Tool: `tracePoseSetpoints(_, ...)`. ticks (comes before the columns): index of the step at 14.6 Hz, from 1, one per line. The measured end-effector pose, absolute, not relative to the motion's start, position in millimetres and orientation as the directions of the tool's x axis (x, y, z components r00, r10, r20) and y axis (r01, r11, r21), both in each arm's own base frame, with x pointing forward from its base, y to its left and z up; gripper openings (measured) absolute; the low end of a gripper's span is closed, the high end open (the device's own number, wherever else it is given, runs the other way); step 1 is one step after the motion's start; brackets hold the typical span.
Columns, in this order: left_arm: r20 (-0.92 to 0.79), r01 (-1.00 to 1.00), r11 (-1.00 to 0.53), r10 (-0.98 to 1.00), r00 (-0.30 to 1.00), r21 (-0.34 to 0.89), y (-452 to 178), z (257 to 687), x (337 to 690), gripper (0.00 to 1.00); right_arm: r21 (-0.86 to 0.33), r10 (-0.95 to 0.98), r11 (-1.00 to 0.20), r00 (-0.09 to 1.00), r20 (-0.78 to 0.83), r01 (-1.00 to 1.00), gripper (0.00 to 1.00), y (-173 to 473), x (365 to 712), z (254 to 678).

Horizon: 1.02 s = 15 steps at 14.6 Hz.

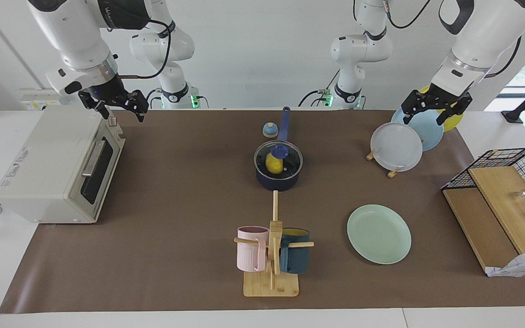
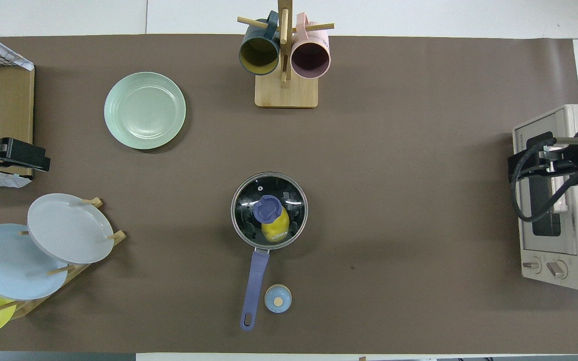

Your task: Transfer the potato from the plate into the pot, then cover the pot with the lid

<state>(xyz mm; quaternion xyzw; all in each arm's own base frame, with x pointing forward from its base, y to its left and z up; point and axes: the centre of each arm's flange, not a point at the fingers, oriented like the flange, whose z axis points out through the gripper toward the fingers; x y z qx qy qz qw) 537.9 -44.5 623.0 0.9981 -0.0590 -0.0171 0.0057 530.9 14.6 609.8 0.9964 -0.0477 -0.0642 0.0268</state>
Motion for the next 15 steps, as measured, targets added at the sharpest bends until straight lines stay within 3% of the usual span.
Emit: tracePoseSetpoints(15,-0.033,-0.118,-0.993,-0.118,0.992,0.013,-44.5,623.0,537.9,1.00,0.038,-0.064,-0.997,0.994,-0.091,-0.061,1.00,4.2,536.4,608.5)
